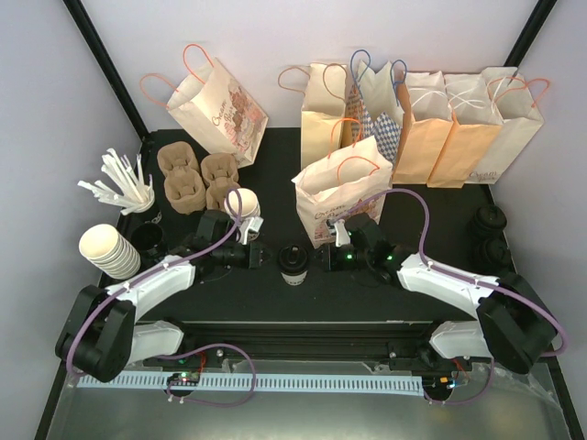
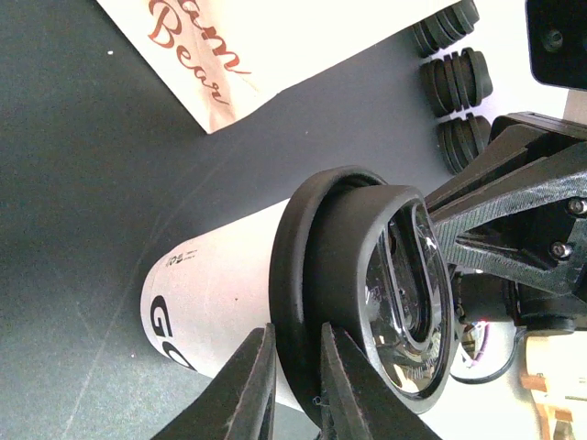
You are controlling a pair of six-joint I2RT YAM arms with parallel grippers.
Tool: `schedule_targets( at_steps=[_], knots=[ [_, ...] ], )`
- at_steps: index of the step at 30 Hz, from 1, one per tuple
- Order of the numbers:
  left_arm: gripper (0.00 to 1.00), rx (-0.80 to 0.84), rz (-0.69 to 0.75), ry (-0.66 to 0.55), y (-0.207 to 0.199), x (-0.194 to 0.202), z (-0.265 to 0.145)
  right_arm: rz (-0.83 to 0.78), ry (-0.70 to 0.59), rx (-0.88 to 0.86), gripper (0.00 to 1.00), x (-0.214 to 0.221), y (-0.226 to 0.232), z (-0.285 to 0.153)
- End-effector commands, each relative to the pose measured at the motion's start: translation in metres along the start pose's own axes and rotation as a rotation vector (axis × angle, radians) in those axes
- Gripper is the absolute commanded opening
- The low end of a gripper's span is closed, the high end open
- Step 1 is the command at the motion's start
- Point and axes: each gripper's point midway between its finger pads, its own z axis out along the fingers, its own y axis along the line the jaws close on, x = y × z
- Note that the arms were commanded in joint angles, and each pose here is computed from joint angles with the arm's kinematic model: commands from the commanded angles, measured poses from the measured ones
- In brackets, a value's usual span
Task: Pack the takeout coffee
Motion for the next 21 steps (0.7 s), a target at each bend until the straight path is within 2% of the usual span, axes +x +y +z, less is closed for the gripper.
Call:
schedule_targets(
  at_steps=[1,7,15,18,21],
  knots=[
    [0.17,-0.137,-0.089,0.141,0.039,0.054,0.021,0.030,0.144,0.113,0.08,0.049,-0.038,0.018],
    [0.17,-0.134,-0.069,0.109,0.030,0.040,0.018,-0.009,0.064,0.135,0.08,0.028,-0.027,0.002],
    [0.24,-0.061,-0.045,0.078,0.004,0.021,0.018,-0.056,-0.013,0.220,0.11,0.005,-0.023,-0.021],
    [0.29,-0.052,-0.038,0.078,0.000,0.018,0.020,-0.065,-0.017,0.218,0.12,0.002,-0.020,-0.024],
    [0.36,-0.075,-0.026,0.059,-0.001,0.013,0.017,-0.079,-0.029,0.223,0.19,-0.001,-0.017,-0.029]
  ],
)
